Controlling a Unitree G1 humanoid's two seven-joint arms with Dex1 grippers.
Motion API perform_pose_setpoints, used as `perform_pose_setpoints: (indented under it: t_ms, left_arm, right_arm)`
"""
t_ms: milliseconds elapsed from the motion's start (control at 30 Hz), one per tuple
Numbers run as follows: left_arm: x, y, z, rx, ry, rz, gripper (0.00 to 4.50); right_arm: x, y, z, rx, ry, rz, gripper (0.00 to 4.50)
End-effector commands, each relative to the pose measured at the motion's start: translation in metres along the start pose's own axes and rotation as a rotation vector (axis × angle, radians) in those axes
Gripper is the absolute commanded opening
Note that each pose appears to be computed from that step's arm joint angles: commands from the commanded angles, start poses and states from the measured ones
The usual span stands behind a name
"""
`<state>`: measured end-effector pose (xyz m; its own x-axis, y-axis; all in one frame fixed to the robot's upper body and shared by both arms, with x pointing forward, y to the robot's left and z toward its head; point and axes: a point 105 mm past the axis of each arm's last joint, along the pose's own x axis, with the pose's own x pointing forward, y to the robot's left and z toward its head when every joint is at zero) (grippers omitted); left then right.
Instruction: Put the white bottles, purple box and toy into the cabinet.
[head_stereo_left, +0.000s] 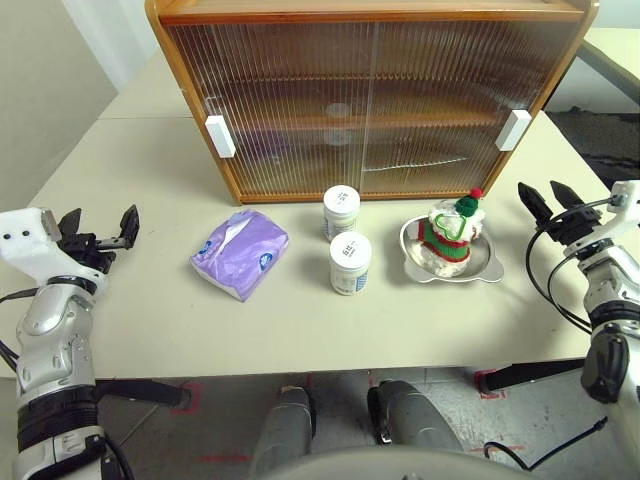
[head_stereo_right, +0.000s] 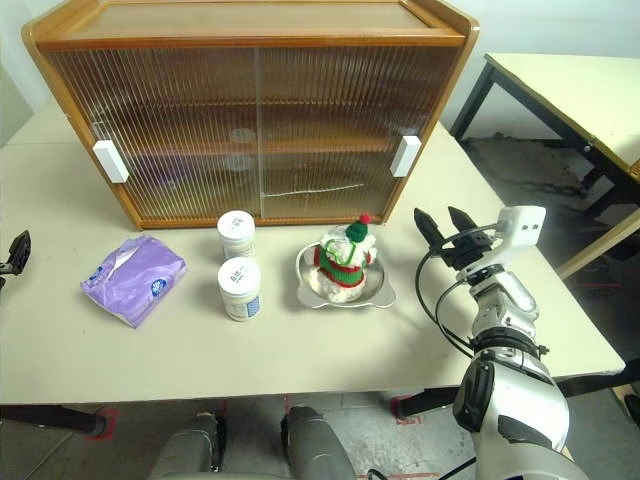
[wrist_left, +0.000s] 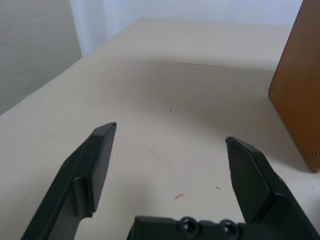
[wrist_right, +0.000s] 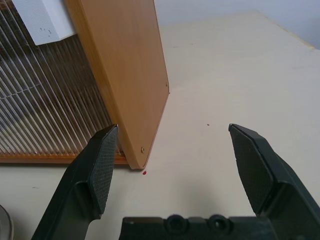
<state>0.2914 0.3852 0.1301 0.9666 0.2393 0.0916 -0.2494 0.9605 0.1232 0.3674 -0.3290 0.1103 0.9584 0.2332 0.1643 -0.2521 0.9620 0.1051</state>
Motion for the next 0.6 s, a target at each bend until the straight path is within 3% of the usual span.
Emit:
perform_pose_setpoints:
  t_ms: [33,267,467,600]
  left_arm:
    - [0.000,0.000,-0.003,0.008,0.009,0.000,4.50]
    - [0.005,-0.003,0.000,0.006,0.000,-0.008,4.50]
    - [0.005,-0.005,-0.001,0.003,0.003,-0.019,4.50]
    - [0.005,-0.002,-0.002,-0.010,0.006,-0.019,4.50]
  right_arm:
    - [0.001,0.003,-0.002,-0.011,0.010,0.019,4.42]
    - [0.000,0.004,0.006,-0.033,0.013,0.073,4.42]
    - [-0.008,0.012,0.022,-0.004,-0.008,0.234,4.42]
    - [-0.012,0.030,0.038,0.066,0.006,0.428,4.42]
